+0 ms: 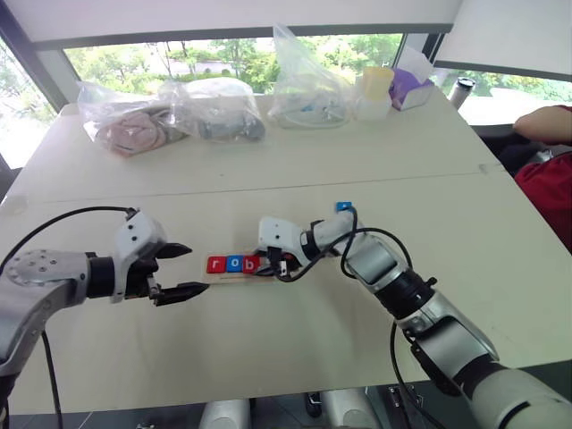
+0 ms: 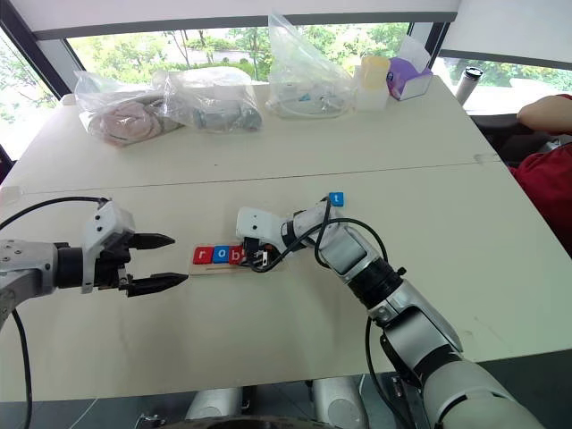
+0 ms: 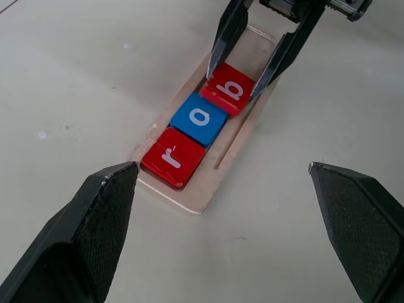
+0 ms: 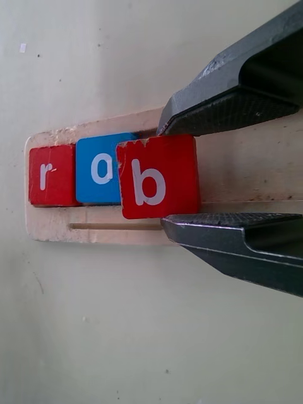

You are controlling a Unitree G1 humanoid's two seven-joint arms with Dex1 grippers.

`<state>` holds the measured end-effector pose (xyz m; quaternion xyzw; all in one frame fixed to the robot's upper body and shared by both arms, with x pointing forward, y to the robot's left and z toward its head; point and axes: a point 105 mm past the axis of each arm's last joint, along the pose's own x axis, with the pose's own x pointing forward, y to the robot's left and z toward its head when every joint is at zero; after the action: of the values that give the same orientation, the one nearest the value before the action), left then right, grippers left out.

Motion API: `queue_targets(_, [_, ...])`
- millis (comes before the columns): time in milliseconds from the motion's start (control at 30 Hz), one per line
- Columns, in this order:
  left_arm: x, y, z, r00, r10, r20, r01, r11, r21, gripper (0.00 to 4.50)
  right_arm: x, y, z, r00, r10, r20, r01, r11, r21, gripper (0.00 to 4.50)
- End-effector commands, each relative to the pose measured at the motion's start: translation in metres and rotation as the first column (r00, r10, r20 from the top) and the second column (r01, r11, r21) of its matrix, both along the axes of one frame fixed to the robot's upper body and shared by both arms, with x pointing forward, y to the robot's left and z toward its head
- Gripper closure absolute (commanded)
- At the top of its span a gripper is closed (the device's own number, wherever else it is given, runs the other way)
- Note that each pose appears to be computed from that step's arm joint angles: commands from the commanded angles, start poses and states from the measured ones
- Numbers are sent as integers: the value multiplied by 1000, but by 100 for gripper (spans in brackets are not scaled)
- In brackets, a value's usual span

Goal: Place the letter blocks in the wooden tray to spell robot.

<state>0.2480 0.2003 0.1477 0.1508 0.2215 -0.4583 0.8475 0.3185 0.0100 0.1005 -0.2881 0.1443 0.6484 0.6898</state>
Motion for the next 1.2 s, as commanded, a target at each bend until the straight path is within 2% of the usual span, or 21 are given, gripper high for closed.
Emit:
queue_targets(33, [1, -3, 6, 999, -12, 32, 12, 1000, -4, 0, 2, 2, 15, 1000, 13, 25, -14, 999, 29, 338])
queue_targets(533, [3, -7, 4, 999, -11, 35, 11, 1000, -11, 0, 10, 6, 8, 1000, -14, 26, 13, 1000, 7, 338])
queue_targets(600, [3, -7, 4, 999, -8, 38, 9, 1000, -13, 0, 7, 7, 8, 1000, -2, 19, 2, 1000, 9, 228])
queue_targets(633, [3, -7, 4, 999, -7, 38, 8, 1000, -13, 0, 7, 7, 8, 1000, 0, 17, -1, 1000, 9, 189])
queue_targets(733, [4, -6, 3, 999, -3, 40, 4, 1000, -12, 0, 7, 8, 11, 1000, -4, 18, 4, 1000, 24, 21])
queue_targets(767, [4, -6, 3, 999, -2, 41, 2, 1000, -11, 0, 8, 8, 14, 1000, -7, 18, 6, 999, 33, 6])
queue_targets(1133, [6, -5, 2, 999, 2, 47, -2, 1000, -5, 0, 19, 5, 48, 997, -77, -5, 76, 979, 189, 6])
queue_targets(1200, [6, -5, 1, 999, 3, 47, -3, 1000, -5, 0, 26, -2, 52, 991, -128, 27, 120, 973, 199, 6])
